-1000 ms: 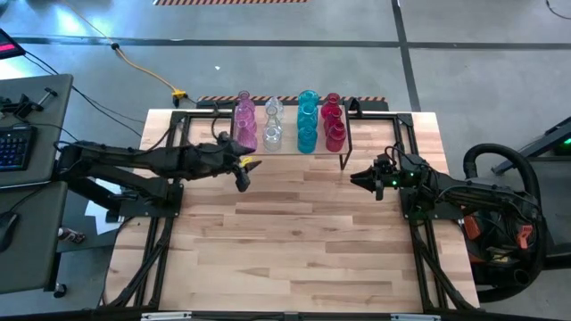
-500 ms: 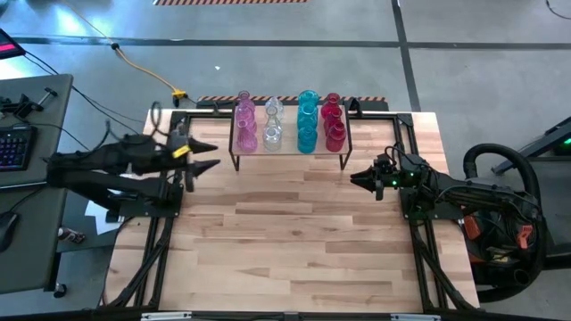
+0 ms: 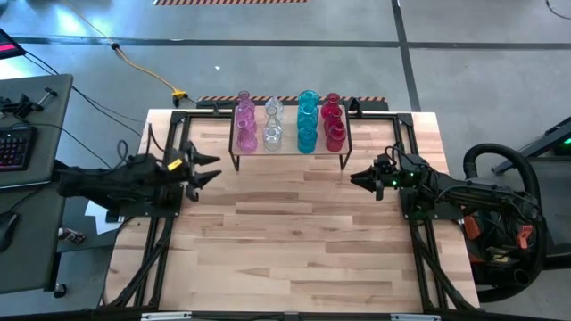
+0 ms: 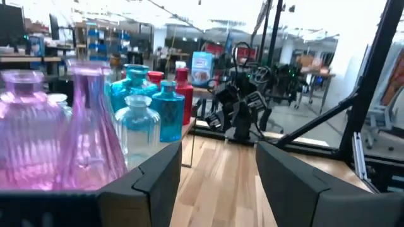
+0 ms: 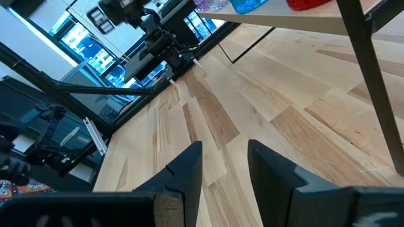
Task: Sort vases onto shelf
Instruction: Return to Home Position
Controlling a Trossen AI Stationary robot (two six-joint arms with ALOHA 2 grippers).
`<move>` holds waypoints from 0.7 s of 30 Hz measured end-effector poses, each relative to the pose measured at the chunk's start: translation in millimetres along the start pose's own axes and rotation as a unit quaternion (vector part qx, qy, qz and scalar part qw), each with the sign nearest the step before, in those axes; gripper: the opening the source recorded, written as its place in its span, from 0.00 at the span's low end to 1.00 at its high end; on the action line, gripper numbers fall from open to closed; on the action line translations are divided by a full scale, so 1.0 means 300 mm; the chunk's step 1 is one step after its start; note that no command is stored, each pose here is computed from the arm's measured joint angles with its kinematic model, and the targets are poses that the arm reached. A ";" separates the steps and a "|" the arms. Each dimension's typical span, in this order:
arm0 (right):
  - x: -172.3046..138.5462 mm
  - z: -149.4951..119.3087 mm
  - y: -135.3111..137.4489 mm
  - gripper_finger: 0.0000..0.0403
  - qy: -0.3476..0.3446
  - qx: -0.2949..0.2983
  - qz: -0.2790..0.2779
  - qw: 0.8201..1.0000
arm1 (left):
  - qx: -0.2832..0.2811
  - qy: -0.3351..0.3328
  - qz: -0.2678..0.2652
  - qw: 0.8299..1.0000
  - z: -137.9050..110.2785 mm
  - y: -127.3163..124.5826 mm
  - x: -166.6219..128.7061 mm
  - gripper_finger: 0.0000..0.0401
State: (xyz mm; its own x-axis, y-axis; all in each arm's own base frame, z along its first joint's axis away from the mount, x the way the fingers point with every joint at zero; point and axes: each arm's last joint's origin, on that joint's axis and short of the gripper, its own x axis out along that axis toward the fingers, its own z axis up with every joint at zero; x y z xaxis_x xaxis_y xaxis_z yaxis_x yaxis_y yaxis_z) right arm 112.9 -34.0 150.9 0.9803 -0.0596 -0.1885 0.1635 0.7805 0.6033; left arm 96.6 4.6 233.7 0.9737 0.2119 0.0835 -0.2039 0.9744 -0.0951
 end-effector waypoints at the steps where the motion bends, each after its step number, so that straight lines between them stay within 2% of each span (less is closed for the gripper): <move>1: 0.000 0.000 0.000 0.27 0.000 0.000 0.000 1.000 | -0.001 -0.005 -0.001 1.000 -0.023 0.000 0.005 0.49; 6: 0.000 0.000 0.000 0.27 0.000 0.000 0.000 1.000 | -0.004 -0.017 -0.006 1.000 -0.127 0.004 0.018 0.49; 10: 0.000 0.000 0.000 0.27 0.000 0.000 0.000 1.000 | -0.006 -0.020 -0.007 1.000 -0.177 0.008 0.019 0.49; 16: 0.000 0.000 0.000 0.27 0.000 0.000 0.000 1.000 | 0.000 0.002 -0.004 1.000 -0.192 0.009 0.022 0.49; 21: 0.000 0.000 0.000 0.27 0.000 0.000 0.000 1.000 | 0.006 0.023 0.019 1.000 -0.206 0.013 0.023 0.49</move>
State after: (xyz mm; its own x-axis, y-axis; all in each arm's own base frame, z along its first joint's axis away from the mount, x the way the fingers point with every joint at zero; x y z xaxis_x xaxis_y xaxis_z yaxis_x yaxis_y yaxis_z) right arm 112.9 -33.9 150.9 0.9803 -0.0593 -0.1882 0.1630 0.7807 0.6033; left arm 108.7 5.3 172.5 0.9687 0.2457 0.0352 -0.2420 0.9665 -0.0859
